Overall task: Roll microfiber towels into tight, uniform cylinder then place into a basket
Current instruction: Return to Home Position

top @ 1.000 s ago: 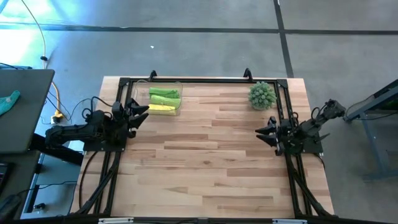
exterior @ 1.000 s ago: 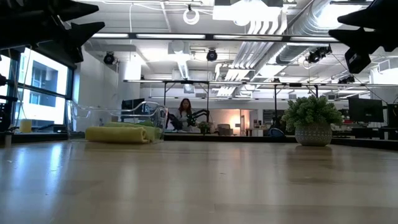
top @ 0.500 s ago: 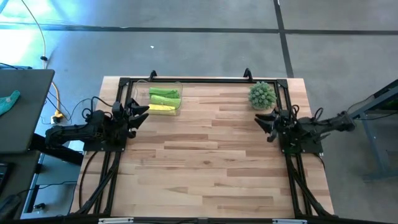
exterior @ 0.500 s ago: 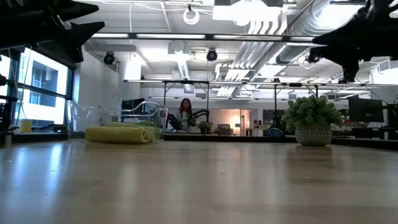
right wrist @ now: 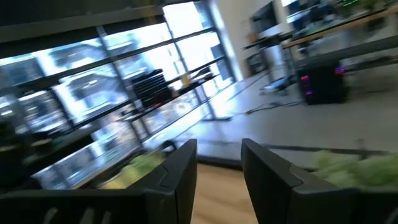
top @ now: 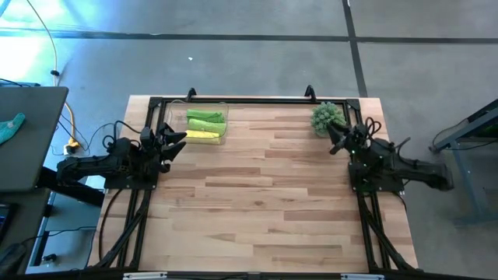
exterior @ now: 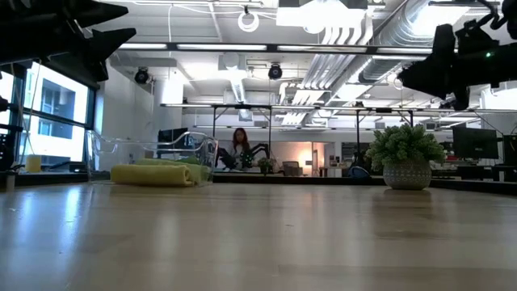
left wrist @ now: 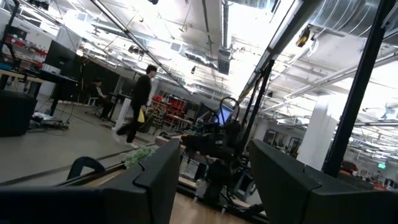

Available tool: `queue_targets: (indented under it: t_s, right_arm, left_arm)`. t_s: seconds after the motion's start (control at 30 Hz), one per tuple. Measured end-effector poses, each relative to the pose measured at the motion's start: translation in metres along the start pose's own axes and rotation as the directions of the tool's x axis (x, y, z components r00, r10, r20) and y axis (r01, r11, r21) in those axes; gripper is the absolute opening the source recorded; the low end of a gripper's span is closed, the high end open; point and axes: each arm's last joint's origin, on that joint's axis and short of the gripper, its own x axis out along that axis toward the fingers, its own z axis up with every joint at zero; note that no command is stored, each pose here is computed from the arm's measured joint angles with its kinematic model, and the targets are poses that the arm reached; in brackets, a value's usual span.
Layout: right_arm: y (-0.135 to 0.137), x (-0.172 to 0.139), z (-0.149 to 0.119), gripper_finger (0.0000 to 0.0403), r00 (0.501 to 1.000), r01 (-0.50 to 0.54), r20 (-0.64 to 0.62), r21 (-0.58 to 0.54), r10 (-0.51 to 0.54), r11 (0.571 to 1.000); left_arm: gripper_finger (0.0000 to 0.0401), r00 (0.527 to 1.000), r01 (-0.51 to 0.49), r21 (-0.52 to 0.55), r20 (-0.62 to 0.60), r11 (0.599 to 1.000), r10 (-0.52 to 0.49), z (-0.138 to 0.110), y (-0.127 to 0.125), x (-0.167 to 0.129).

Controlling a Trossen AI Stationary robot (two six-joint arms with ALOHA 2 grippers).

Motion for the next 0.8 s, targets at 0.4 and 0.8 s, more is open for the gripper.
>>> queue_targets:
  t_s: [0.4,0.8]
  right_arm:
    - [-0.027,0.008,0.01,0.0119,0.944,0.307,0.129,-0.017,-0.303,0.951]
    - [-0.036,0.009,0.013,0.0119,0.905,0.399,0.168,-0.015,-0.391,0.917]
  left_arm:
    - [0.0182,1.0,0.002,0.0,-0.001,1.0,-0.002,0.0,0.0,0.0]
    - [0.0182,1.0,0.002,0.0,-0.001,1.0,-0.002,0.0,0.0,0.0]
